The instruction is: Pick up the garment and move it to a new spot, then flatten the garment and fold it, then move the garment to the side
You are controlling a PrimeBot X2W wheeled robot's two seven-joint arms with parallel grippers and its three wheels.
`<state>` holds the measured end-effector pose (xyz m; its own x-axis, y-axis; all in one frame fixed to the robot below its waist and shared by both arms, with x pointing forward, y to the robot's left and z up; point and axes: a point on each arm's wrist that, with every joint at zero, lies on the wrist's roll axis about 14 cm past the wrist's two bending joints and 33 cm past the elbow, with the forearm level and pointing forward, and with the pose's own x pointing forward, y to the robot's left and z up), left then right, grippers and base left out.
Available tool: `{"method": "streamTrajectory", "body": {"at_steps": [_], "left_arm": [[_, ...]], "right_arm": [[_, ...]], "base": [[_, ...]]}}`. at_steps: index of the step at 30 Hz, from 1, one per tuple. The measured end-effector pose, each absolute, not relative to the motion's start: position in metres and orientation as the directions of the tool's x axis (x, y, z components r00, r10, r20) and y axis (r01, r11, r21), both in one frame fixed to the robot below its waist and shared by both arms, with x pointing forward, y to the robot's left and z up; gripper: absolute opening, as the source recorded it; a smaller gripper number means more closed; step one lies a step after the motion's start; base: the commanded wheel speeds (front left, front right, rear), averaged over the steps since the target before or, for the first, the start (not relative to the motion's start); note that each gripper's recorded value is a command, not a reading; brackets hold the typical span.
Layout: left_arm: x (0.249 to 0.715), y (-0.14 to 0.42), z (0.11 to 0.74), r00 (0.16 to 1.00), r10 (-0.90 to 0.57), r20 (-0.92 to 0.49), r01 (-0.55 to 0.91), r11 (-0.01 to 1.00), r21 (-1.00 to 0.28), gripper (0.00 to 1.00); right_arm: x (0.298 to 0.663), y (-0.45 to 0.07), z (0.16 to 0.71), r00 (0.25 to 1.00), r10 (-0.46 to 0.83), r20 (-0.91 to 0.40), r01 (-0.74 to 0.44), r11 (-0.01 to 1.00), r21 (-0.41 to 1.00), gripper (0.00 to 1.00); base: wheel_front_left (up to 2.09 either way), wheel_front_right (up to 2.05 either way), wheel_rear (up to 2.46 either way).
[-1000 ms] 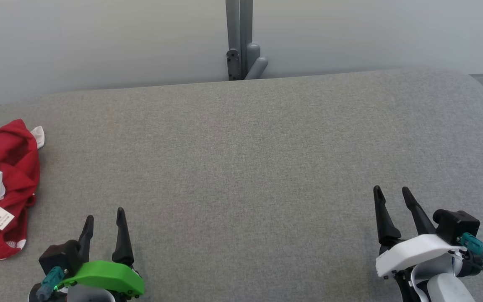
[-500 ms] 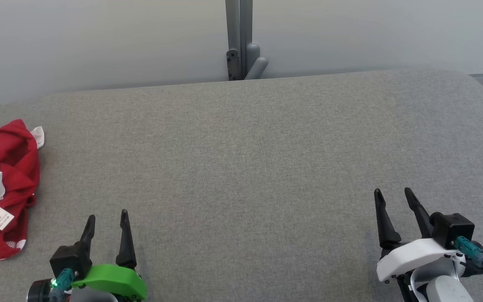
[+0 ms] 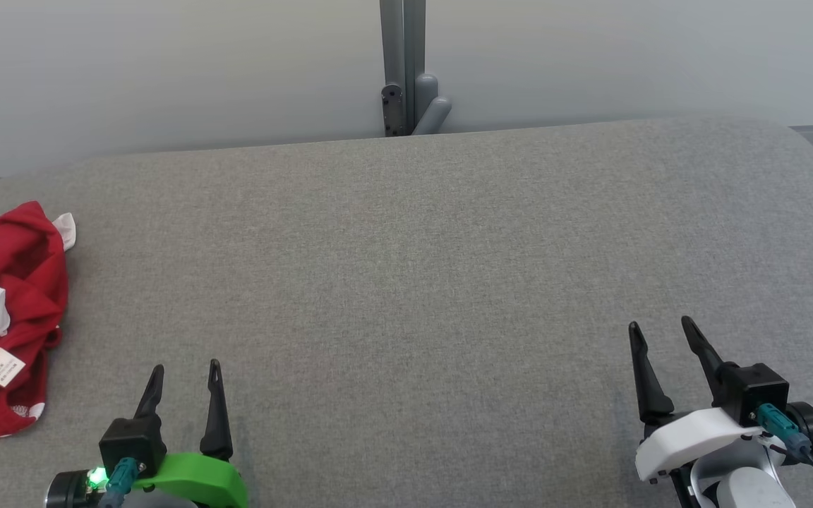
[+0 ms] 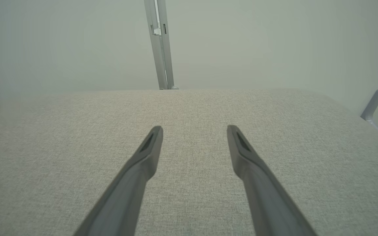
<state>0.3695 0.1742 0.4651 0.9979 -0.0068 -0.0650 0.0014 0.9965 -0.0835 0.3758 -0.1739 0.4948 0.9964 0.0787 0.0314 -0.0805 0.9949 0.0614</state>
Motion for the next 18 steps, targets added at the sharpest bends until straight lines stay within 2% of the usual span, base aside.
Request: {"method": "streamTrajectory", "body": {"at_steps": [9,18], "left_arm": [[0.364,0.183,0.465,0.998,0.018,-0.061,-0.022,0.998,-0.066,1.00],[0.343,0.219,0.462,0.988,0.135,-0.071,-0.140,0.988,-0.069,1.00]], "right_arm": [[0.381,-0.162,0.500,0.992,0.115,0.050,-0.118,0.992,0.043,1.00],[0.393,-0.112,0.497,0.967,0.251,0.048,-0.255,0.962,0.102,1.00]], "base": [[0.00,0.00,0.00],[0.00,0.00,0.00]]}}
